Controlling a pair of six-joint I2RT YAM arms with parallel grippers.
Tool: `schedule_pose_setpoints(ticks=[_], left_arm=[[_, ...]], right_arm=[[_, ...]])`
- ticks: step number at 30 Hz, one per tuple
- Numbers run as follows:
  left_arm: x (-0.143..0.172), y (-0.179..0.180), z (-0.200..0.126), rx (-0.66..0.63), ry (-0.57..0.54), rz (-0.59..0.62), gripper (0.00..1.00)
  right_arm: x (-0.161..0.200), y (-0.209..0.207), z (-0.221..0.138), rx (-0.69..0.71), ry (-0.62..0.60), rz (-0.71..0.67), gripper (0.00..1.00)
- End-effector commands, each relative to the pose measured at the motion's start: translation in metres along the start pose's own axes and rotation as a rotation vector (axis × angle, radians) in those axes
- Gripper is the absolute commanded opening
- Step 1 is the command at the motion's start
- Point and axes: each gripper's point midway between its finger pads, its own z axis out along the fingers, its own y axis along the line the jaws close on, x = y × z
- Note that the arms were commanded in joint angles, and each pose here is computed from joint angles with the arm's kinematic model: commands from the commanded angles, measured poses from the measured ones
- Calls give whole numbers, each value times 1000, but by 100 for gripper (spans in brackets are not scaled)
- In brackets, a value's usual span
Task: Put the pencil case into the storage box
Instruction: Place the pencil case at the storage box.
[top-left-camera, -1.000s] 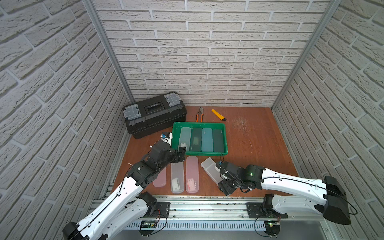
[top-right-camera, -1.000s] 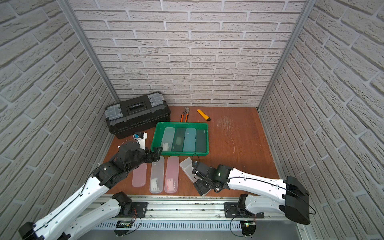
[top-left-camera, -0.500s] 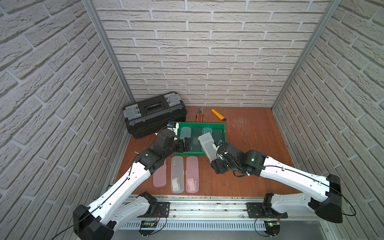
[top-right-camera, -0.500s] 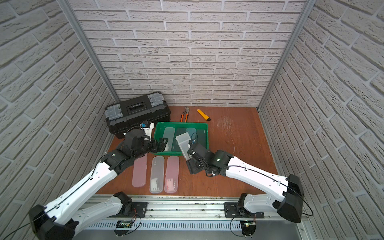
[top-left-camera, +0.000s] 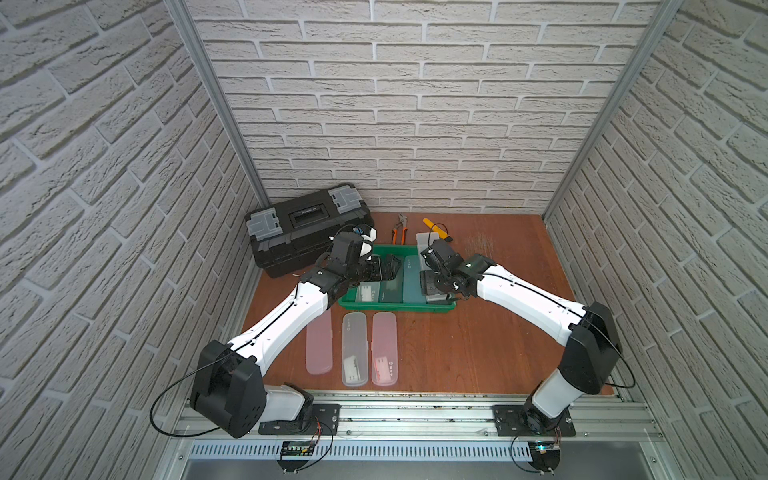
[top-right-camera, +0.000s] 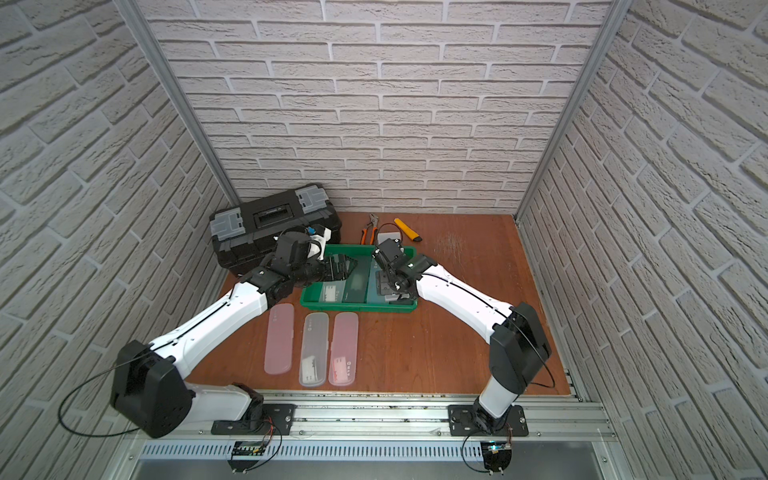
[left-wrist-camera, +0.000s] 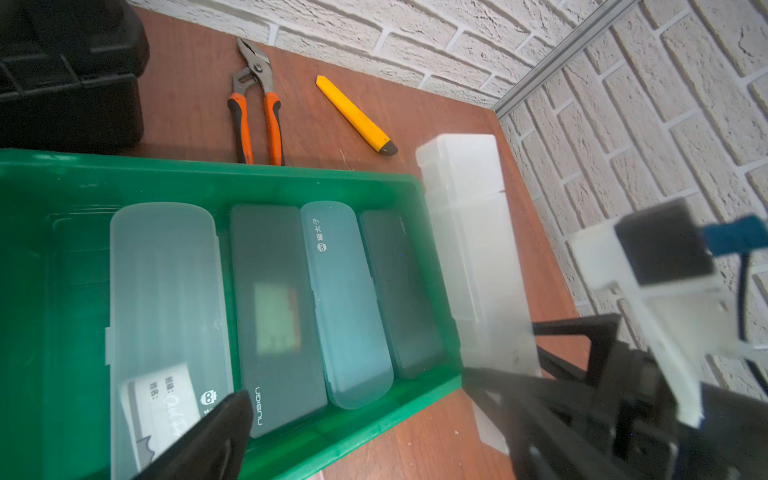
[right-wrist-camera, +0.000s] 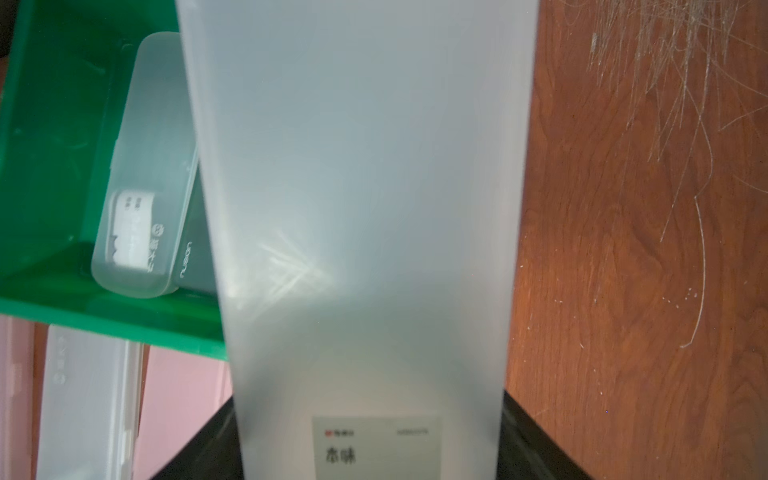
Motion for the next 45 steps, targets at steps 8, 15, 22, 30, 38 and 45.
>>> schedule_pose_setpoints(ticks=[8,15,22,30,38,45], left_arm=[[16,2,0,29,-8,-39,98],[28,3,5,27,8,-49,99],[33,0,9,29,34,-32,99],[32,3,4,9,18,-21,98],[34,3,-3,-2,19,5,98],[36,11,-11,-54,6,19,99]], right_arm=[[-11,-5,45,88,48,36,37],[-12,-22,54,188,46,17,38],[-6,-20,68,187,81,19,45],[-2,-23,65,201,79,7,84],[-26,-26,35,209,-10,-11,92],[-58,-26,27,263,-76,-104,93]])
